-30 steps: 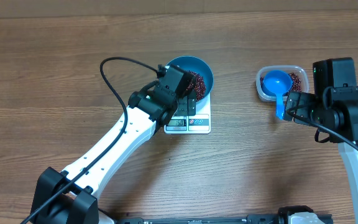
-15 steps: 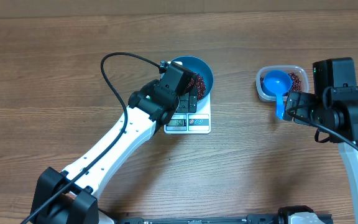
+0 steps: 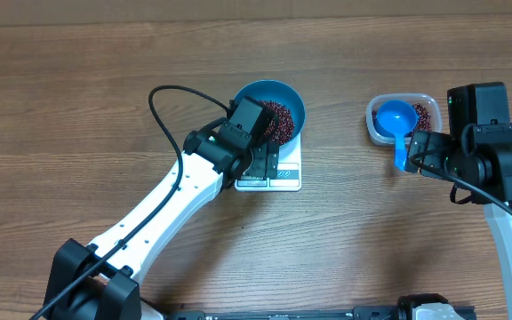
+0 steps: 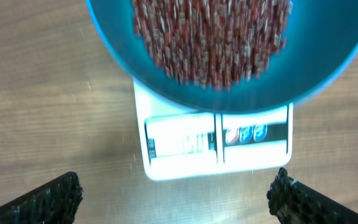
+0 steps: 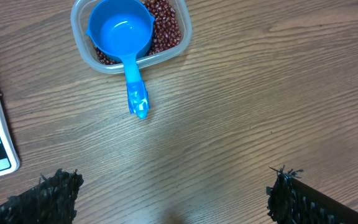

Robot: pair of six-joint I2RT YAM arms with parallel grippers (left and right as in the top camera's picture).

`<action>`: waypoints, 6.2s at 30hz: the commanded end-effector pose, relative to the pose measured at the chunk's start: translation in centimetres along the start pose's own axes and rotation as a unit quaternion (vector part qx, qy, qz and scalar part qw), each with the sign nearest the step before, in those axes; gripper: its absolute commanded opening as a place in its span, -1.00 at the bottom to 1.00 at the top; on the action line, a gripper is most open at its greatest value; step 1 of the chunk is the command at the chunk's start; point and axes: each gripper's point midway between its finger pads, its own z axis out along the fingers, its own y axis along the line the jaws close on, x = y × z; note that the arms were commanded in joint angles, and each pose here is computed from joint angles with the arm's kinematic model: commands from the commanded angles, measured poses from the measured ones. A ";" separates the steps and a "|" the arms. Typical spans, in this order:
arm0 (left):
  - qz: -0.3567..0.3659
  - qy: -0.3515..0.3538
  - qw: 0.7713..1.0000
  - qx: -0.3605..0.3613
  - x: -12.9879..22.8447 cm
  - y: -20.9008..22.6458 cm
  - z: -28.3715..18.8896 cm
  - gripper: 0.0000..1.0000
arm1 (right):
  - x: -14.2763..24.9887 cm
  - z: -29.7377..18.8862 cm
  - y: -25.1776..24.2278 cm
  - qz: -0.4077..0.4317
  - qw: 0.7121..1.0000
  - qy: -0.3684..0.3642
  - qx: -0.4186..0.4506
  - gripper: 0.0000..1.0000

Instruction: Scoop item into bowl and weigh 150g on scale

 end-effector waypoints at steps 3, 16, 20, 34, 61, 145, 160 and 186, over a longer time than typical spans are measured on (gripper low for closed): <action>0.011 0.065 0.997 0.040 2.6 -1.3 -0.3 0.99 | -0.8 -0.8 -0.2 0.002 1.000 -0.018 -0.001 1.00; 0.012 0.071 0.997 0.040 2.8 -1.3 -0.3 0.99 | -0.8 -0.8 -0.2 0.002 1.000 -0.018 -0.001 1.00; 0.012 0.071 0.997 0.040 2.8 -1.3 -0.3 0.99 | -0.8 -0.8 -0.2 0.002 1.000 -0.018 -0.001 0.99; 0.012 0.071 0.997 0.040 2.8 -1.3 -0.3 0.99 | -0.8 -0.8 -0.2 0.002 1.000 -0.018 -0.001 1.00; 0.016 -0.043 0.999 0.012 3.8 1.9 1.9 0.99 | -0.8 -0.8 -0.2 0.002 1.000 -0.018 -0.001 1.00; -0.034 -0.521 0.853 -0.018 7.3 17.1 -8.6 0.99 | -0.8 -0.8 -0.2 0.002 1.000 -0.018 -0.001 0.99; -0.044 -0.521 0.851 -0.036 7.3 17.8 -8.7 0.99 | -0.8 -0.8 -0.2 0.002 1.000 -0.018 -0.001 1.00; -0.046 -0.521 0.851 -0.038 7.3 17.9 -8.7 0.99 | -0.8 -0.8 -0.2 0.002 1.000 -0.018 -0.001 1.00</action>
